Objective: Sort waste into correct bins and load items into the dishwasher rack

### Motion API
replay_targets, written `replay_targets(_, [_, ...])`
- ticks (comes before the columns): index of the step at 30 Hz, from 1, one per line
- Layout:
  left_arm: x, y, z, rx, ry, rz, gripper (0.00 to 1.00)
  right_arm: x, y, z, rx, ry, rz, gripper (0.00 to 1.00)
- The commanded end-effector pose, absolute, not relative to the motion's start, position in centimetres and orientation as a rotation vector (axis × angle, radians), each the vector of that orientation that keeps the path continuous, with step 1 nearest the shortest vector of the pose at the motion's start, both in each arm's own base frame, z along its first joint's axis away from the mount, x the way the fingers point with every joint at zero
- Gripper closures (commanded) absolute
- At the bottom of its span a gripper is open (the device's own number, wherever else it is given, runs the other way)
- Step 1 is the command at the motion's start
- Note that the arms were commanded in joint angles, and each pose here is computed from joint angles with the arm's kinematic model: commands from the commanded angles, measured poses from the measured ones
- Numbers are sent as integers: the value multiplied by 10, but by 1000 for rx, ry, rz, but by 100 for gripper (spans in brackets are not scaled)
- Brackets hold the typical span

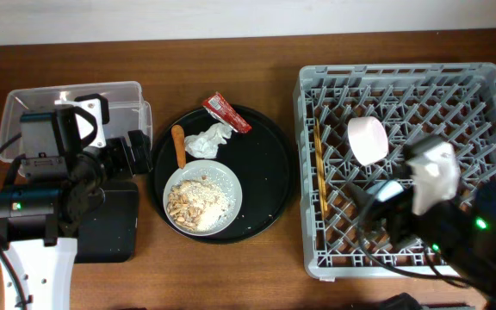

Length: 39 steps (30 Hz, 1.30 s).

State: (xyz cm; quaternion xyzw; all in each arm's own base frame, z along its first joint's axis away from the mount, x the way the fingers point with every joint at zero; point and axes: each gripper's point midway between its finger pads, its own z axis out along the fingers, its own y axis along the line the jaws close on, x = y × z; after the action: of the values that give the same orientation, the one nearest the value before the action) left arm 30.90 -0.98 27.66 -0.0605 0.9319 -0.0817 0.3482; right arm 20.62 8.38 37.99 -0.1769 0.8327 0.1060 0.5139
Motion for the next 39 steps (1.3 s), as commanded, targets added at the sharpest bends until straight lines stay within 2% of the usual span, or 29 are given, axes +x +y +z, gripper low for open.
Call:
replay_targets(1, [310,-8,282,-171,2400,-205,1,217,46,343,-270,1996,138,2])
replay_targets(3, [310,-8,282,-171,2401,-205,1,224,32,303,-201,1965,105,2])
replay_targets(7, [310,-8,282,-171,2400,-205,1,227,29,251,-181,1819,86,2])
replay_targets(16, [310,-8,282,-171,2400,-205,0,243,36,160,-208,1620,103,2])
replay_targets(30, [310,-10,282,-169,2400,-218,0,243,36,160,-208,1619,102,2])
replay_targets(32, [305,-40,286,-128,2399,-454,1,243,36,160,-208,1619,103,2])
replay_targets(34, [326,-47,296,-161,2318,-512,1,243,36,160,-208,1620,102,2])
replay_targets(36, [349,-68,287,-83,2319,-539,1,243,36,160,-208,1619,102,2])
replay_targets(38, [387,-115,231,34,2427,-474,9,243,36,160,-208,1620,102,2])
replay_targets(39, [399,-125,213,56,2448,-419,10,243,36,160,-208,1620,102,2])
